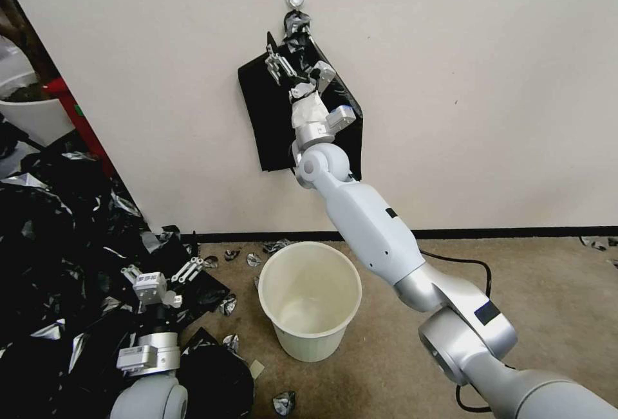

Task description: Place a trash bag onto the trash bin.

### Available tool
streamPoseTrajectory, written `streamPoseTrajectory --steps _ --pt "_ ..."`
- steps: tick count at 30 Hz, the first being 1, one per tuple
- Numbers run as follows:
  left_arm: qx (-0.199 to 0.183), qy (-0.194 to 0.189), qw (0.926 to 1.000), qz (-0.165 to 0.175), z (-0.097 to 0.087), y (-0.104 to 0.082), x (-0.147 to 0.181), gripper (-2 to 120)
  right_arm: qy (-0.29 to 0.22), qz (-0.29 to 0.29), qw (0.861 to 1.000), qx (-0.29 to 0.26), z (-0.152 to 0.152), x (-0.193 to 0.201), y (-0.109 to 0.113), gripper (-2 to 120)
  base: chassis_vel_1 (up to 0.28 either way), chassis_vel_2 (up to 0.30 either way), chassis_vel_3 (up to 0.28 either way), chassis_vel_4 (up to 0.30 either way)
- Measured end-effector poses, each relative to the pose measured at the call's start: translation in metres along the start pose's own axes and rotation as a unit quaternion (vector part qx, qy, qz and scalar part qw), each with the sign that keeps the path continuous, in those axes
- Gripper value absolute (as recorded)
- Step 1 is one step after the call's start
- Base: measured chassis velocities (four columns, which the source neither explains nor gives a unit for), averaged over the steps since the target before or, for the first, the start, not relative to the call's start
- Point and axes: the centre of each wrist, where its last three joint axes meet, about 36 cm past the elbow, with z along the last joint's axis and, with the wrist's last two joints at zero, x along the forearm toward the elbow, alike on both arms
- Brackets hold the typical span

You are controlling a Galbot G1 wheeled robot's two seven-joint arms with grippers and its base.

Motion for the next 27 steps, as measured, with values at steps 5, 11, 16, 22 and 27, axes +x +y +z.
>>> streamPoseTrajectory --steps 5,11,16,22,27 --pt "-0.002 0.0 1.0 -0.005 0.0 -0.001 0.001 100 0.001 0.004 1.0 -0.003 0.002 0.004 -0.001 48 0.0 0.0 0.0 0.0" --pt "-0.003 0.002 1.0 -0.006 0.002 -0.003 0.002 100 -0.002 0.013 1.0 -0.001 0.0 0.003 -0.007 28 0.0 0.0 0.0 0.0" --pt "-0.004 0.003 1.0 -0.007 0.004 -0.003 0.003 100 -0.006 0.017 1.0 0.0 -0.002 0.002 -0.01 11 0.0 0.0 0.0 0.0" --pt "-0.005 0.005 0.9999 -0.009 0.008 -0.008 0.003 100 -0.015 0.015 1.0 0.014 -0.003 0.006 -0.013 0 0.0 0.0 0.0 0.0" --pt "-0.007 0.004 0.9999 -0.011 0.01 -0.008 0.005 100 -0.031 0.005 0.999 0.034 -0.003 0.007 -0.023 0 0.0 0.0 0.0 0.0"
